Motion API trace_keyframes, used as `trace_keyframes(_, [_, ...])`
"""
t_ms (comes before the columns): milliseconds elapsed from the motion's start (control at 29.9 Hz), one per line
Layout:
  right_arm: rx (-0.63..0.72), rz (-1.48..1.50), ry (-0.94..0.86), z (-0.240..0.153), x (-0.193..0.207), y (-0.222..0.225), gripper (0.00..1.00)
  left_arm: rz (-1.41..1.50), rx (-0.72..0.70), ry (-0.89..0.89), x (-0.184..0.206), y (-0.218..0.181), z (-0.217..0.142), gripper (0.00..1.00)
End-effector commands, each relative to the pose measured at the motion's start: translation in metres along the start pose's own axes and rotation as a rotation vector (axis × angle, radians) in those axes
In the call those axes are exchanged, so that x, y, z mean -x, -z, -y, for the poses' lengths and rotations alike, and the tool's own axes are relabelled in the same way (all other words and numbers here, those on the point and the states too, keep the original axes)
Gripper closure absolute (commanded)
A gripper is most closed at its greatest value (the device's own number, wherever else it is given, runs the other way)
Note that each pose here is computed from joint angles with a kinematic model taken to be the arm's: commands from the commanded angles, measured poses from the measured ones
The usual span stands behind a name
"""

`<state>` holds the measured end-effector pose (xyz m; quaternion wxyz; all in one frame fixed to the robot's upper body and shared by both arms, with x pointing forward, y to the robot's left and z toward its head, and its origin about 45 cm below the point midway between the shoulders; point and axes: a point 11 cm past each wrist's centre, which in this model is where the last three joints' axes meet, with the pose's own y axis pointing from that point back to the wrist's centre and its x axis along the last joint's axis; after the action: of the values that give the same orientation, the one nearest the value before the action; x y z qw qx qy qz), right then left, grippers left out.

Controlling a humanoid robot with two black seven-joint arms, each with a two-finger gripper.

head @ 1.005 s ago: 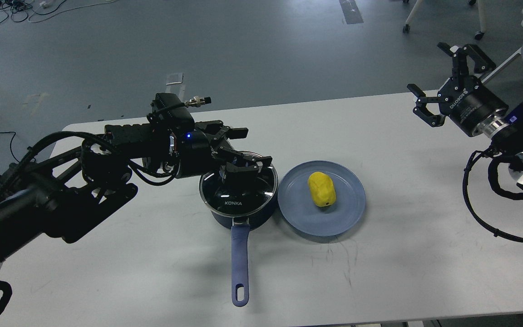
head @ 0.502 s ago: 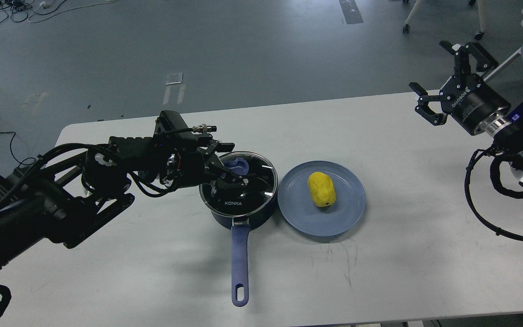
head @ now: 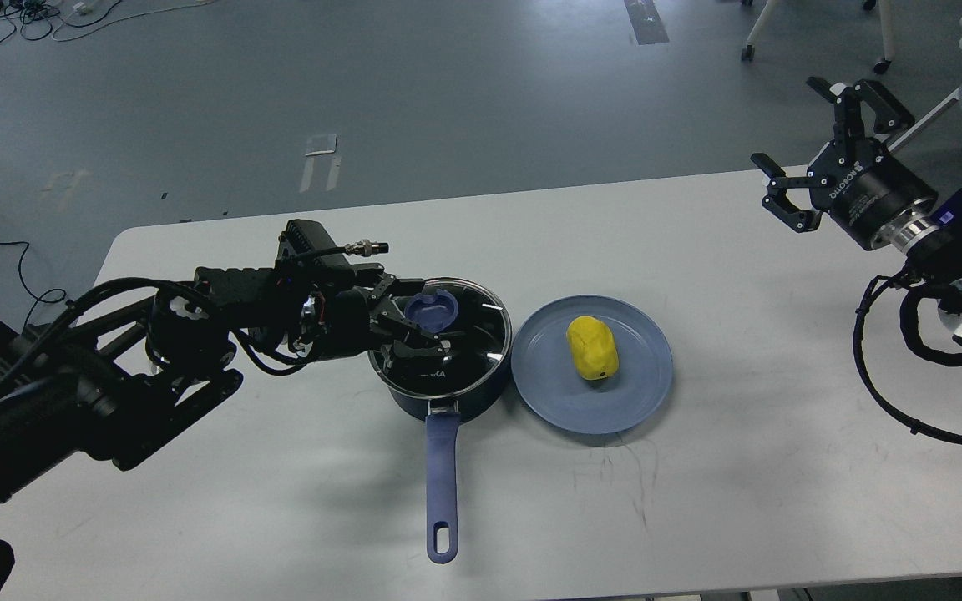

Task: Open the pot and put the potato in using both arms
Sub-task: 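Grasp the blue knob of the glass lid with the left gripper, then lift the glass lid off the pot with the left gripper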

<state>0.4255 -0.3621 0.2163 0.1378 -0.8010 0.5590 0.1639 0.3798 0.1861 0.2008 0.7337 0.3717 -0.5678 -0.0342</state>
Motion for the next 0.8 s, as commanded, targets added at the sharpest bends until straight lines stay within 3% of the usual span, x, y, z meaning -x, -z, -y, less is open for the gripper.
trace_keyframes(0, [-0.001,-0.002,-0.001,0.0001,-0.0004,0.001,0.0,-0.003,0.007,-0.003,-0.0003,-0.0022,0.0021,0.06])
trace_keyframes(402, [0.0,0.0,0.001,0.0006,0.0005,0.0,0.0,-0.005,0.006,-0.002,-0.0001,-0.0018,0.0024,0.19])
trace_keyframes(603, [0.0,0.001,0.003,0.0014,0.0013,-0.0008,0.0,-0.009,-0.003,-0.002,0.0005,0.0012,0.0019,0.57])
trace_keyframes(670, [0.002,0.002,0.002,0.001,0.001,-0.0014,0.0,-0.008,-0.004,-0.004,-0.0006,0.0015,0.0017,0.65])
trace_keyframes(770, [0.002,0.003,0.003,0.0013,0.0015,-0.0019,0.0,0.0,-0.011,-0.009,-0.0049,0.0043,-0.0012,0.66])
